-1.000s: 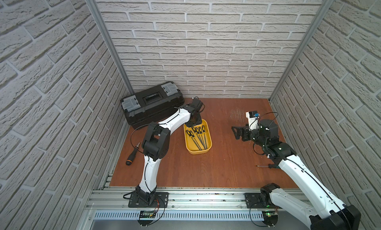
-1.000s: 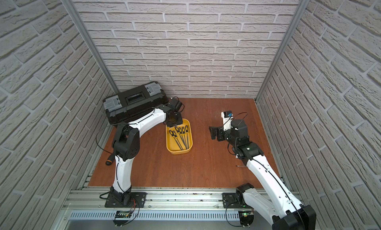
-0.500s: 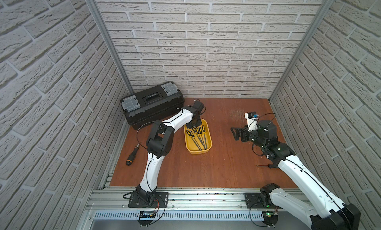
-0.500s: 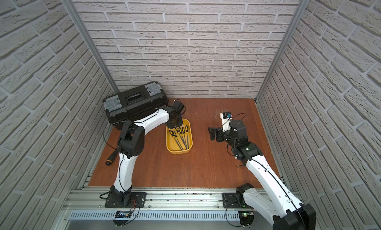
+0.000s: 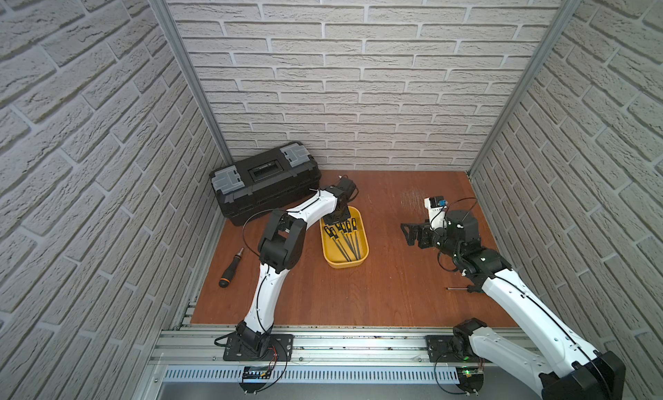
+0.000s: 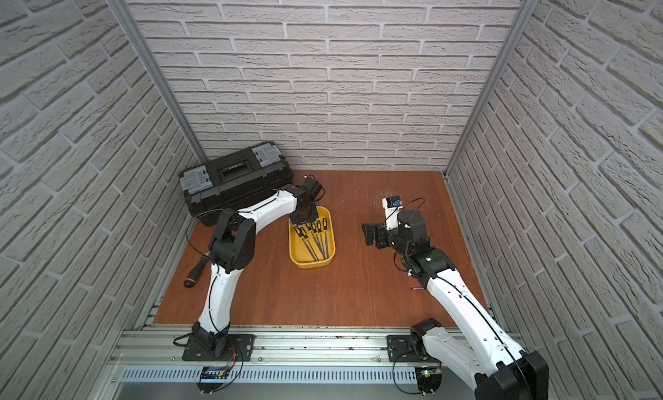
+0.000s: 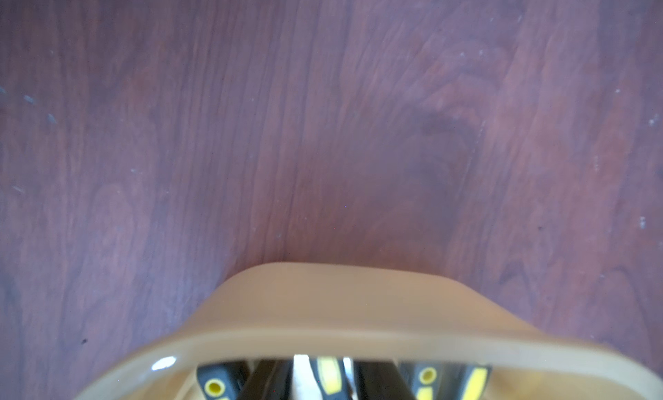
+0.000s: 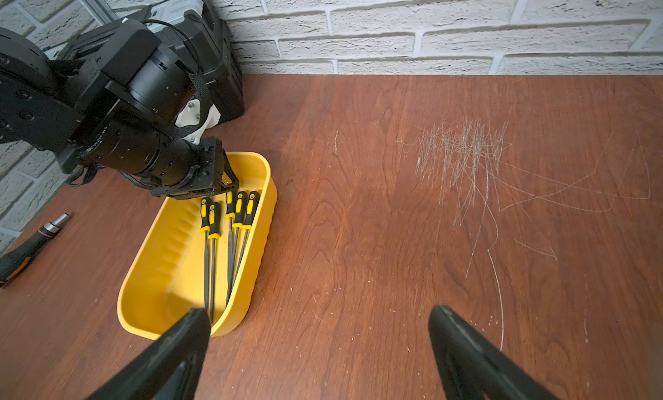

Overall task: Take the file tool out of the storage box
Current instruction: Pick up the file tool from the storage box.

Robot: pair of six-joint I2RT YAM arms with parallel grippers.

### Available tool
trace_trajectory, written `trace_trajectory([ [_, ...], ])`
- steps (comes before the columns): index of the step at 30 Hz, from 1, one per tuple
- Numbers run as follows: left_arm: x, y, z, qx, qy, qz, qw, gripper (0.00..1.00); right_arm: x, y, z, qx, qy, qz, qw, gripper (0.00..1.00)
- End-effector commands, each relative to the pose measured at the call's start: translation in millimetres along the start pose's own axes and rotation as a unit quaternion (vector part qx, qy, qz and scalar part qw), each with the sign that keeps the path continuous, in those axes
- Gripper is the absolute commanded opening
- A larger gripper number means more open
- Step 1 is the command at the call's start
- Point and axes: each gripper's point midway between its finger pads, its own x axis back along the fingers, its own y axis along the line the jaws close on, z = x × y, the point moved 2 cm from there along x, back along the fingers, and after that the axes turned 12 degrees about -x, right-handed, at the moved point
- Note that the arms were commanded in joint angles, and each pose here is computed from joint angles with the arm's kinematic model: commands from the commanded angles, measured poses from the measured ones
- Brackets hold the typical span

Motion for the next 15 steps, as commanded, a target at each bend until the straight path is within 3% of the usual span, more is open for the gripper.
trace_trajectory([
  [1, -4.1, -0.4, 2.8, -0.001, 0.003, -0.011, 1.0, 0.32, 1.2, 2.1, -1.3, 0.0, -0.01, -0.003, 1.0, 0.99],
  [15, -20.5, -0.5, 11.2, -0.001, 0.015, -0.015, 1.0, 0.28, 3.9, 0.0, -0.6, -0.001, -0.012, 0.002, 1.0, 0.99],
])
